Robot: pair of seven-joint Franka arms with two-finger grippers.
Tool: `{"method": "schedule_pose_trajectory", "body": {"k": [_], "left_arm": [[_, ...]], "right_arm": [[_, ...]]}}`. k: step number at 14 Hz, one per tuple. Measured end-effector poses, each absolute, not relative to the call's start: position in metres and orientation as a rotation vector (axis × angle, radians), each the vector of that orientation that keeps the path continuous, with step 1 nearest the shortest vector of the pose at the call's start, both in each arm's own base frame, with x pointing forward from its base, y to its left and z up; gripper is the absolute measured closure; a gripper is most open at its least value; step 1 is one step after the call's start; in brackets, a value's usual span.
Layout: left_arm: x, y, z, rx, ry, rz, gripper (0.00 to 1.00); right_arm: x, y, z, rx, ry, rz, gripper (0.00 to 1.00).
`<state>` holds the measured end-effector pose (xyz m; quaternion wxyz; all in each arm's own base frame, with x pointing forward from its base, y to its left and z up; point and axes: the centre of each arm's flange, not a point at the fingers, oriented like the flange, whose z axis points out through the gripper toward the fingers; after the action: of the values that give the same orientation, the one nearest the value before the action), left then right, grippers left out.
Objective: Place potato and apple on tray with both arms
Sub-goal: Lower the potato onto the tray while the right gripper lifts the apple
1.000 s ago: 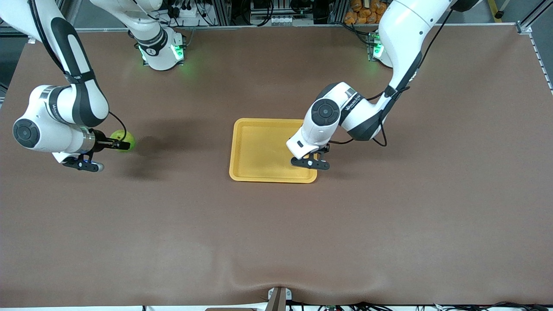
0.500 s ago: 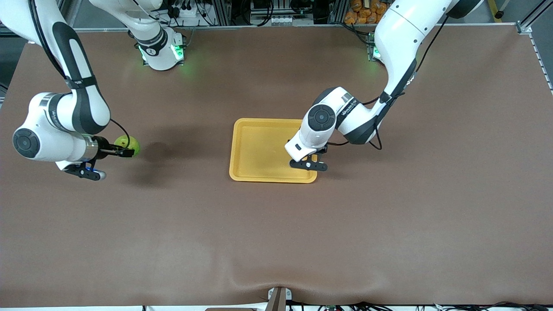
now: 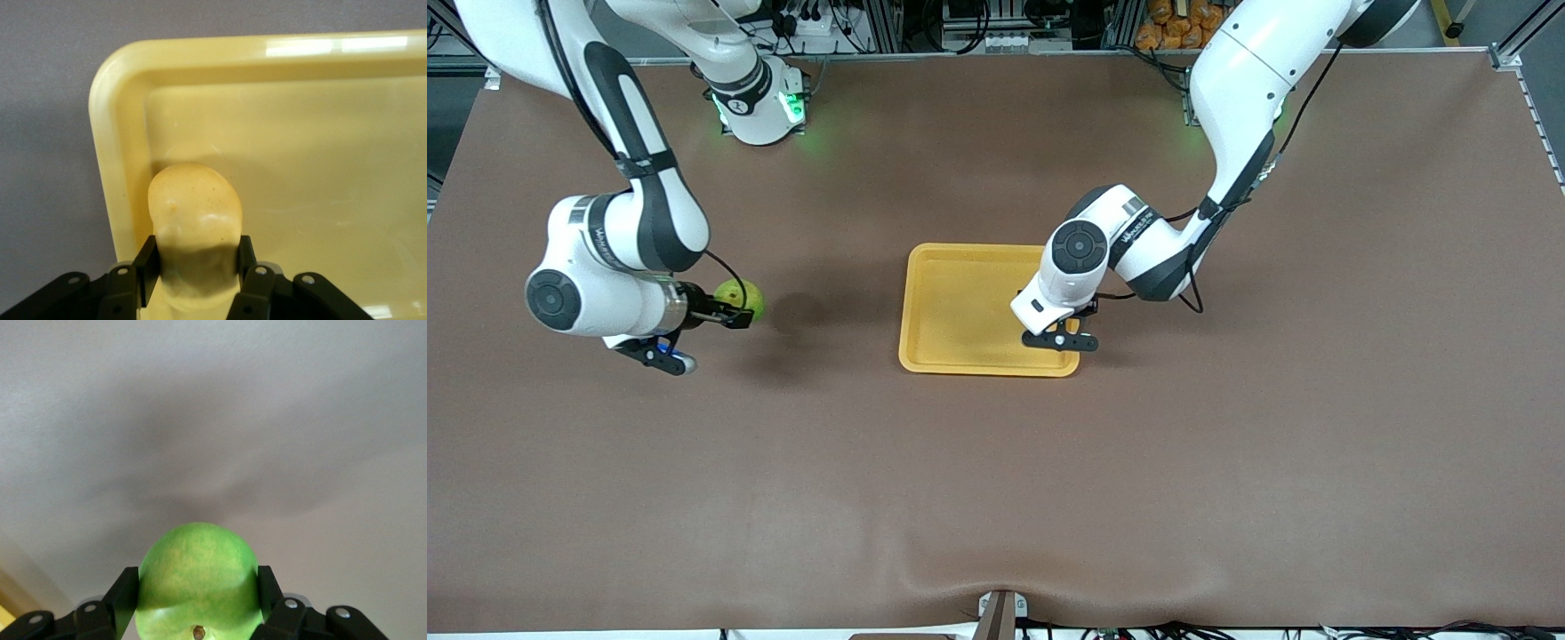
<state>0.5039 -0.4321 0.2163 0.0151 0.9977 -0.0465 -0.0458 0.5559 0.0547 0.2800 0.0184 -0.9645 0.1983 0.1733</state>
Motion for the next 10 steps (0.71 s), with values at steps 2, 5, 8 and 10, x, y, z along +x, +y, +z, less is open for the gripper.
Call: {"method": "schedule_pose_trajectory", "body": {"k": [2, 5, 8, 10], "left_arm": [[0.504, -0.433, 0.216, 3.112, -0.152, -0.132, 0.36], [0.507, -0.432, 0.217, 3.126, -0.17, -0.101, 0.05], [0.517, -0.434, 0.229, 3.114, -0.13, -0.063, 0.0], [0.526, -0.432, 0.239, 3.105, -0.105, -0.034, 0.0]], "right_arm": [[0.554, 0.078, 0.28, -2.959, 0.657, 0.553, 0.23], [0.548, 0.112, 0.271, -2.88, 0.715, 0.602, 0.23], [0.545, 0.145, 0.265, -2.879, 0.779, 0.594, 0.23], [0.544, 0.161, 0.265, -2.883, 0.808, 0.586, 0.23]]}}
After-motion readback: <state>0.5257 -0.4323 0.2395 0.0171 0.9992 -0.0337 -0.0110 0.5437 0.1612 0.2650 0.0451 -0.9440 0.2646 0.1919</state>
